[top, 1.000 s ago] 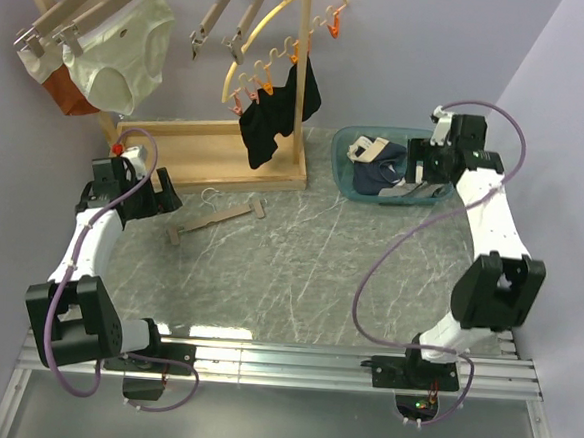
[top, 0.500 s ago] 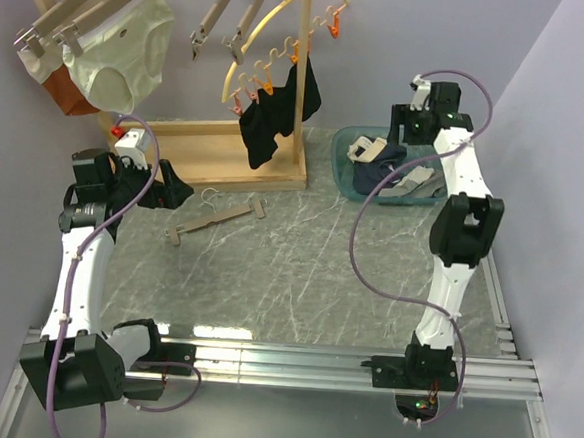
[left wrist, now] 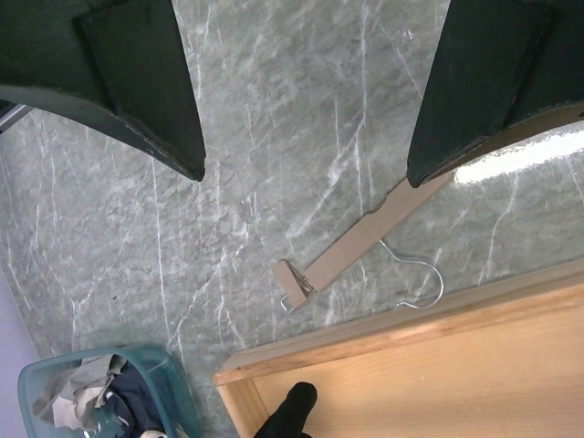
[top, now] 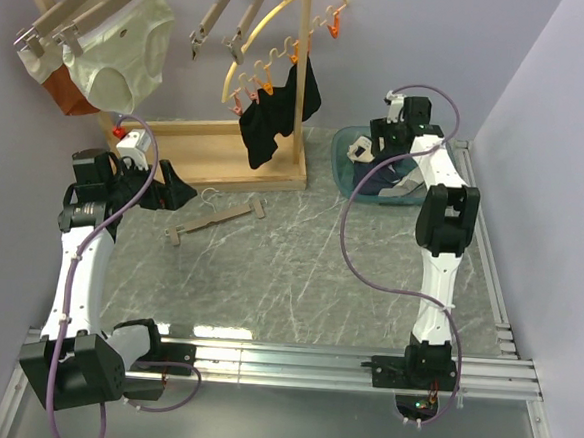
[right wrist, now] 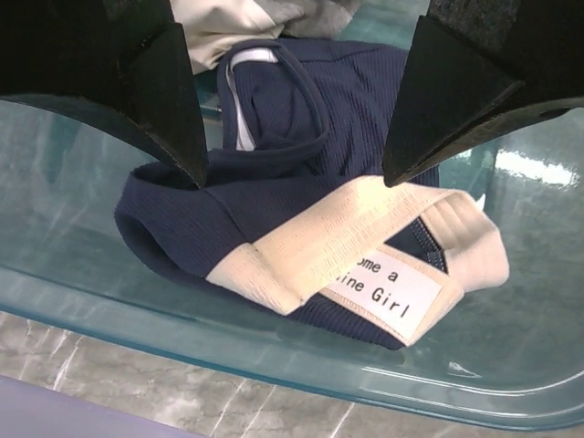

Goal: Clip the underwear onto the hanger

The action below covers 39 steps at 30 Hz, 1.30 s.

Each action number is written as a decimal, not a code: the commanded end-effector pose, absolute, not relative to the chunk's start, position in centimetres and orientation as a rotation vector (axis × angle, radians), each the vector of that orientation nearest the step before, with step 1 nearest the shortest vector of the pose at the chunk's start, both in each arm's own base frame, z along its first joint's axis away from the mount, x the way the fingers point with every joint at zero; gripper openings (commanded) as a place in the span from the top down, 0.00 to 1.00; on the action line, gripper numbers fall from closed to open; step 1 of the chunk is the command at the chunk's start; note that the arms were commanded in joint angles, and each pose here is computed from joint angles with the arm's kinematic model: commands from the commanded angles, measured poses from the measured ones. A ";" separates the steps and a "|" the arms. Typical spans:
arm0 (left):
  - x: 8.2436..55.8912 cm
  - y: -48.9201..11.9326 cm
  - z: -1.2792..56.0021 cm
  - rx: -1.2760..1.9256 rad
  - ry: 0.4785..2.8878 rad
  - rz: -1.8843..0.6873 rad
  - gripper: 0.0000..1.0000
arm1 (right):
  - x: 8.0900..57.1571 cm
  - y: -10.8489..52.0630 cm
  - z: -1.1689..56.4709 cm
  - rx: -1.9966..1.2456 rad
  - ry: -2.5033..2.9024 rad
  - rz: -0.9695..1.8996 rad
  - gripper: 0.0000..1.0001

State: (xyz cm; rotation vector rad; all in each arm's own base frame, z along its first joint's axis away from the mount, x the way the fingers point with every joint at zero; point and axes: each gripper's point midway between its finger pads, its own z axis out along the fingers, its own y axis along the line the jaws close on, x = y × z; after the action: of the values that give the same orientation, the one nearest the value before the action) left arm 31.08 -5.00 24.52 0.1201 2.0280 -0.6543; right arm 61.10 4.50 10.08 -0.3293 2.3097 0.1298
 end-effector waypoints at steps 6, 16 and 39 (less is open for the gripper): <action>31.1 -5.4 26.4 0.139 1.993 -0.666 0.03 | 64.7 4.3 10.2 -0.285 2.204 0.058 0.16; 30.9 -5.1 26.3 0.127 2.002 -0.646 0.03 | 65.1 4.7 9.2 -0.328 2.199 0.003 0.74; 30.5 -6.0 29.3 0.190 1.869 -0.655 0.04 | 52.9 7.7 35.9 -0.501 1.838 0.133 1.00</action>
State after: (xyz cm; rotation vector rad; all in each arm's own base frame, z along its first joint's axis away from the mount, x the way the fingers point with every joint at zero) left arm 30.45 -5.41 26.23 0.1205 1.9765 -0.6592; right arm 55.11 6.02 33.76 -0.4326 1.8604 0.0746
